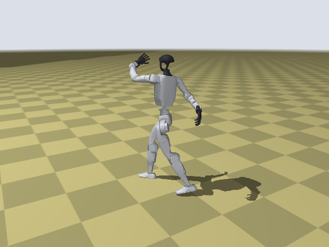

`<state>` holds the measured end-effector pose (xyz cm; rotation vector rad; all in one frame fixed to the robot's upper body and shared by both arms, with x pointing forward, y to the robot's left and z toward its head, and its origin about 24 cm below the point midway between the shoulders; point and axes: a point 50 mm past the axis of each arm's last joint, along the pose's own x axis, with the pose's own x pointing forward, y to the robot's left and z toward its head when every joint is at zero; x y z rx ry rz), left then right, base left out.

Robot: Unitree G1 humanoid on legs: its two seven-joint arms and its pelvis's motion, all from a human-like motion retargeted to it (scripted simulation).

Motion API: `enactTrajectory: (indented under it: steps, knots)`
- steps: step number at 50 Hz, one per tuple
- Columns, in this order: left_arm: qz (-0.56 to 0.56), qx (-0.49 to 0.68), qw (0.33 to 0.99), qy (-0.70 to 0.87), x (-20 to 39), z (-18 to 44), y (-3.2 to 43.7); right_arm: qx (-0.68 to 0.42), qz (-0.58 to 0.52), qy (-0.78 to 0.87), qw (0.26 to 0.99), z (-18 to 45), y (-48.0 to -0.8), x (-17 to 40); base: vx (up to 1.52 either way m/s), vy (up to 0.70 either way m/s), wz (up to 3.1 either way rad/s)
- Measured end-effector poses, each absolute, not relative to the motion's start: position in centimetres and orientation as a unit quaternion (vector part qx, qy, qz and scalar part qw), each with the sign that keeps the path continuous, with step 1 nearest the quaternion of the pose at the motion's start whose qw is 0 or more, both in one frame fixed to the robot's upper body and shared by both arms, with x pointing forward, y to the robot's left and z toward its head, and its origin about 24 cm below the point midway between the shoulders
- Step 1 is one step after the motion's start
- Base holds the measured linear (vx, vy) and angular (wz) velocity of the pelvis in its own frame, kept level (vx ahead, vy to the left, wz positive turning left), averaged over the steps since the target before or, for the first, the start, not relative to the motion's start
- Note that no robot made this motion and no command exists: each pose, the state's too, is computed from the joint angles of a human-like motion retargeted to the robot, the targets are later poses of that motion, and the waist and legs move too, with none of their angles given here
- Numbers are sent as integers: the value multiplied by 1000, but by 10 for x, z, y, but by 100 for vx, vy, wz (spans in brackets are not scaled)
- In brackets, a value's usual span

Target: Kungfu

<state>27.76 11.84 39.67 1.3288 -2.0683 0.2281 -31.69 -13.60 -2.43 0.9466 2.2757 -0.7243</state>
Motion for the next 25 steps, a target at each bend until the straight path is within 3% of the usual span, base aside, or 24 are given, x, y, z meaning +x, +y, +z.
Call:
enactTrajectory:
  steps: [3,6,11,18,25]
  knots:
    - [89,522,338,-778,286,391,124,360,-235,807,404,-64,-167,-276,34,-33,166]
    - [88,538,346,-763,291,388,126,344,-208,785,471,-94,-199,-232,31,-33,142]
    - [80,541,402,-735,310,365,124,207,-223,692,654,-122,-281,-150,17,-27,171]
    - [17,499,558,-663,342,272,104,75,-280,525,800,-69,-412,-48,-3,-16,181]
    - [-26,436,719,-540,333,135,80,51,-242,320,914,10,-471,42,-34,-27,195]
